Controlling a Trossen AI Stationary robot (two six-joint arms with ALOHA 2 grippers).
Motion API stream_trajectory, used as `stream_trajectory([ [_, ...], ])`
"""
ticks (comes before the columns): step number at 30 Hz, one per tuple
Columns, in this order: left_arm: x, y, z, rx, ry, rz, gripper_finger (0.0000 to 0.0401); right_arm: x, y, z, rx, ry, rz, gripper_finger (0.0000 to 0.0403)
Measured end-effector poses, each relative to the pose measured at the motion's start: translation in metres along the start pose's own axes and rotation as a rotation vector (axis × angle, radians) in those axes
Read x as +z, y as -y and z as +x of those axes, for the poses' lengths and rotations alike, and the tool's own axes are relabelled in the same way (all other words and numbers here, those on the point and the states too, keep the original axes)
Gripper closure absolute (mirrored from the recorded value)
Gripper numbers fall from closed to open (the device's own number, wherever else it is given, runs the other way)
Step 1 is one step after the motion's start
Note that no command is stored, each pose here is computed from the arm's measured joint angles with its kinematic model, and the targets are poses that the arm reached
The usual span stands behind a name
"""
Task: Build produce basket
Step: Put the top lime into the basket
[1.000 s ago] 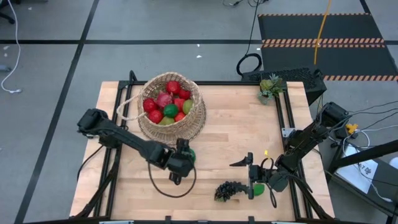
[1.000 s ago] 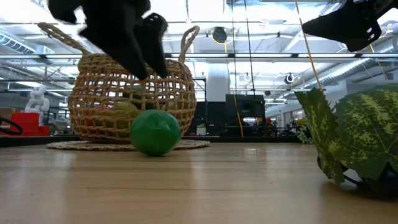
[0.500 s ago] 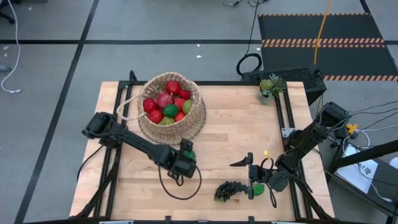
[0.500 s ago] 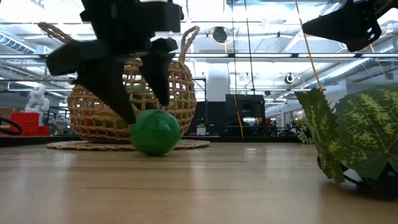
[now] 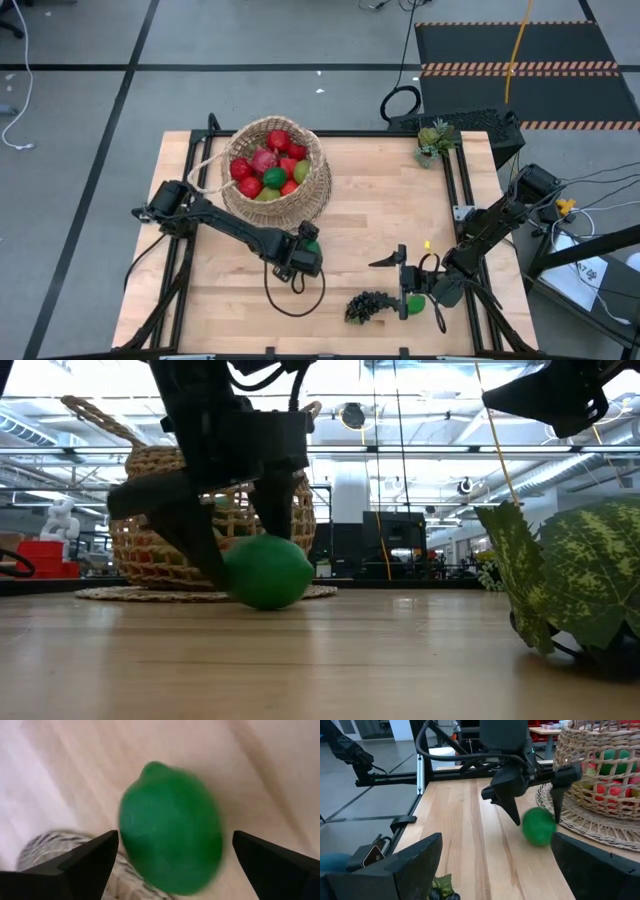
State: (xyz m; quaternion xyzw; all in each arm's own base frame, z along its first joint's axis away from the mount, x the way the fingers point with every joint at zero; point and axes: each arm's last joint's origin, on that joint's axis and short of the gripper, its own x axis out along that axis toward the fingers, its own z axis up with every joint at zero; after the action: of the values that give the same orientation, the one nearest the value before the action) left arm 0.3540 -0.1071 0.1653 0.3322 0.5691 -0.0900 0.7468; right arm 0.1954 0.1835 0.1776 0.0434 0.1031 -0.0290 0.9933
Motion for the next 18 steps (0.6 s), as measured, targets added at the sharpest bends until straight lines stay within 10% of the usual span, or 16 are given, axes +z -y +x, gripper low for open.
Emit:
stream_trajectory([
  [12, 0.0020, 0.0025, -0.0002, -0.049, 0.030, 0.004, 0.0104, 0.0021, 0.0016, 0.0022, -0.008, 0.011, 0.002, 0.0035],
  [18, 0.0040, 0.0072, -0.0063, -0.048, 0.043, -0.089, 0.0089, 0.0022, 0.0016, 0.0022, -0.007, 0.012, 0.003, 0.0035],
])
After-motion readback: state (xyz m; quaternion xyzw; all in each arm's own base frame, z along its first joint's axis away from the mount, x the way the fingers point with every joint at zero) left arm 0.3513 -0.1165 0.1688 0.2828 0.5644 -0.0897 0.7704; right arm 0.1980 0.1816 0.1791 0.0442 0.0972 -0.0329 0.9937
